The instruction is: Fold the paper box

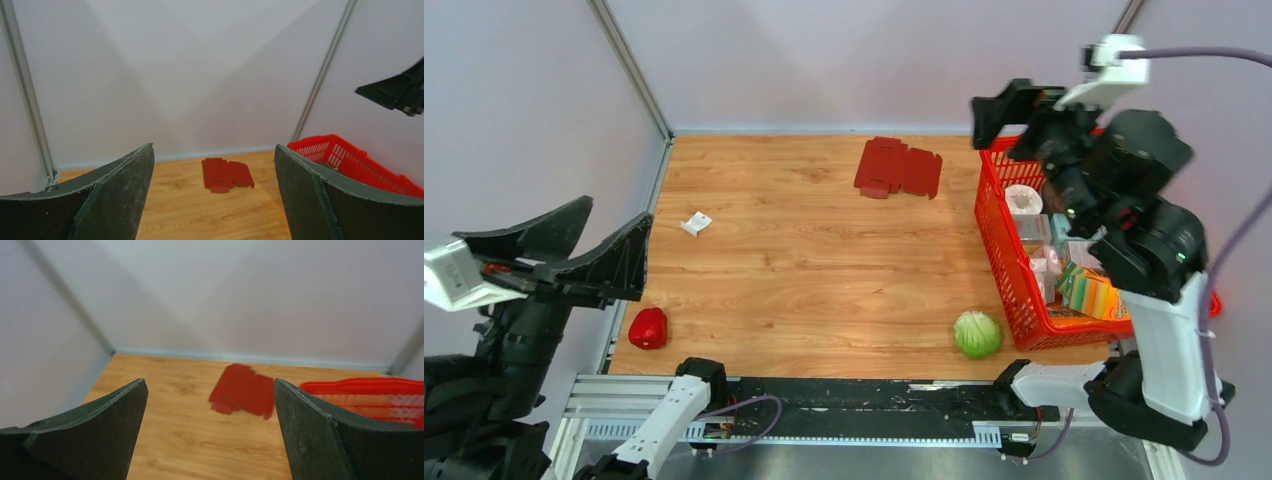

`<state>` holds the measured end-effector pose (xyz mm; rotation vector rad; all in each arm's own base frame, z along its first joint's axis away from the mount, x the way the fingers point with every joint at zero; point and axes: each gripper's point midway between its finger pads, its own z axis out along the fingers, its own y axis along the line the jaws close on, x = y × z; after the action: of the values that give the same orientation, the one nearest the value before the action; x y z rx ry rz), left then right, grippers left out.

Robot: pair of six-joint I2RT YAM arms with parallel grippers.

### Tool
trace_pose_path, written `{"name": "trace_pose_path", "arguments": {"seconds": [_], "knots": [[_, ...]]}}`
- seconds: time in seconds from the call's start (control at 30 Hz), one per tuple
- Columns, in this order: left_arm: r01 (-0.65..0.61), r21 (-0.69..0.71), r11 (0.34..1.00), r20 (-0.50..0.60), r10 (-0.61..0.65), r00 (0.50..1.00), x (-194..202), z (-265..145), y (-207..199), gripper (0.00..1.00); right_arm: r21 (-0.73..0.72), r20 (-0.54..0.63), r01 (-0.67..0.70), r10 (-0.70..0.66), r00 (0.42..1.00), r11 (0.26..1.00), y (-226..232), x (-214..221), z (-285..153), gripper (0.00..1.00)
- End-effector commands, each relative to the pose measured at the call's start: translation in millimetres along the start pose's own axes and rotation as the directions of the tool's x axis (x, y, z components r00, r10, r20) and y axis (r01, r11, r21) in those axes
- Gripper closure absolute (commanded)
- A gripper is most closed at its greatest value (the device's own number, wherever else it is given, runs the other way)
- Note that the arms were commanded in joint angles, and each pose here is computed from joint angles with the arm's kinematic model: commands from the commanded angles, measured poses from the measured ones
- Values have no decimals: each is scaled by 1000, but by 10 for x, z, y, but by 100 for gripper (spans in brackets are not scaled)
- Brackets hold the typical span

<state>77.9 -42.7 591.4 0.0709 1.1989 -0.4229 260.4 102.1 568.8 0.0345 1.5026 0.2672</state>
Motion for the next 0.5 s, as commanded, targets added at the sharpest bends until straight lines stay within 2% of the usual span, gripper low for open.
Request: {"name": "trace_pose_path", "arguments": {"seconds": [0.0, 0.07, 0.1, 0.17, 0.2, 0.23, 0.33, 0.4, 0.43, 0.47], "knots": [[90, 63, 994, -188, -77, 979, 546, 346, -70, 3, -358, -216, -67, -12, 976, 931, 1144, 761, 343, 0], [116, 88, 989, -227, -94, 969, 683, 351, -112, 3, -480, -299, -181, 34, 954, 859, 1586, 964, 402, 0], [127, 83, 988, -263, -101, 960, 831, 372, -89, 4, -581, -360, -238, 17, 933, 778, 1862, 1106, 328, 0], [132, 80, 988, -282, -104, 954, 935, 306, -81, 5, -571, -468, -305, 3, 884, 762, 2121, 1521, 548, 0], [137, 61, 989, -316, -111, 942, 1087, 302, -36, 6, -551, -481, -290, -15, 876, 782, 2124, 1646, 648, 0], [139, 52, 989, -326, -115, 938, 1146, 276, -18, 7, -521, -516, -241, -77, 853, 819, 2113, 1954, 804, 0], [145, 32, 989, -351, -125, 928, 1330, 141, 20, 7, -421, -561, -161, -116, 820, 893, 1885, 2408, 1113, 0], [160, 28, 987, -375, -138, 917, 1476, 65, 26, 7, -314, -631, -237, -16, 776, 919, 1676, 2673, 1318, 0], [170, 29, 985, -385, -146, 911, 1534, 50, 22, 7, -275, -630, -296, 61, 774, 915, 1656, 2687, 1427, 0], [188, 46, 981, -383, -157, 910, 1549, 14, -21, 8, -150, -675, -355, 167, 719, 923, 1465, 2961, 1514, 0]]}}
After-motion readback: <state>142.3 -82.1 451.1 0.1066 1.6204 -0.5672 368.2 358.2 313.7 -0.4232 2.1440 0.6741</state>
